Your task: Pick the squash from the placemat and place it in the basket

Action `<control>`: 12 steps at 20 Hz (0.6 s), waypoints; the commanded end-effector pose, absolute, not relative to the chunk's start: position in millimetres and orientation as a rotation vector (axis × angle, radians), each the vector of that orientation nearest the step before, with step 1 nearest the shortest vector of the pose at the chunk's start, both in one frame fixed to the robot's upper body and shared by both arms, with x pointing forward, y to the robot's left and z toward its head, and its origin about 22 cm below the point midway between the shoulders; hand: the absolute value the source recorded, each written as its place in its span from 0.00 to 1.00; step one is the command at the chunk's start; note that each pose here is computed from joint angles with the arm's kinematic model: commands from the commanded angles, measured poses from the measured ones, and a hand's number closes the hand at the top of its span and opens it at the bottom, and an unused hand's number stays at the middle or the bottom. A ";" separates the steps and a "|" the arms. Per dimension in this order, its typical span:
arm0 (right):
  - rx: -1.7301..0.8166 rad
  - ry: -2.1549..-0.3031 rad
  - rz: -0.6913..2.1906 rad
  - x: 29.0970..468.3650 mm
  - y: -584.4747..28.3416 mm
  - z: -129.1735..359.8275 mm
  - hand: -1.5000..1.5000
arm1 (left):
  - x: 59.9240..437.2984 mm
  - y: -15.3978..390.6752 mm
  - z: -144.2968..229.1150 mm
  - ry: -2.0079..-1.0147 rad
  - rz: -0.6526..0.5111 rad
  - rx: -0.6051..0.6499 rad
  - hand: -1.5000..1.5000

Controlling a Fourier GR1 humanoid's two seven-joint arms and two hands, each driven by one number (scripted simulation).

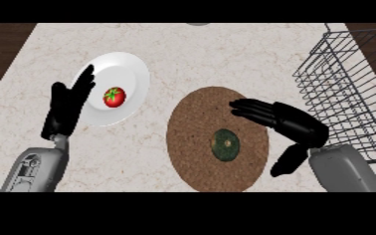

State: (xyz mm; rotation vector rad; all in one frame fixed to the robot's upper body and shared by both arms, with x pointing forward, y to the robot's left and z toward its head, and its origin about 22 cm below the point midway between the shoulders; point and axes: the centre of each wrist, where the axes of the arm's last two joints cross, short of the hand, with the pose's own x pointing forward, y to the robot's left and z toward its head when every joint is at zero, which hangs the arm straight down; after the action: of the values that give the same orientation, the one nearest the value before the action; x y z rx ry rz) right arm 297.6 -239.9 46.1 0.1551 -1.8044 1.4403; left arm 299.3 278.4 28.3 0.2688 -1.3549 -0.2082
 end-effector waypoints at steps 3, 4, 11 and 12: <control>0.186 -1.804 1.443 305.3 -214.2 21.7 0.00 | 294.2 288.3 32.4 -1.351 -0.221 0.264 0.50; 0.179 -1.805 1.453 297.2 -206.9 32.0 0.00 | 290.9 282.6 22.5 -1.354 -0.208 0.255 0.50; 0.176 -1.807 1.451 291.6 -194.1 32.8 0.00 | 292.1 286.1 43.0 -1.365 -0.210 0.276 0.50; 0.176 -1.789 1.451 311.2 -213.8 23.0 0.00 | 310.0 273.2 35.9 -1.350 -0.205 0.271 0.50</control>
State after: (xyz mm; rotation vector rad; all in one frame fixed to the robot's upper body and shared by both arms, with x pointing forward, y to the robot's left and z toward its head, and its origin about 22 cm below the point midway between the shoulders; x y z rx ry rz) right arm 299.2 -205.7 30.0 0.1804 -1.8024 1.4463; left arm 297.7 279.7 30.2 0.2712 -1.3571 -0.2082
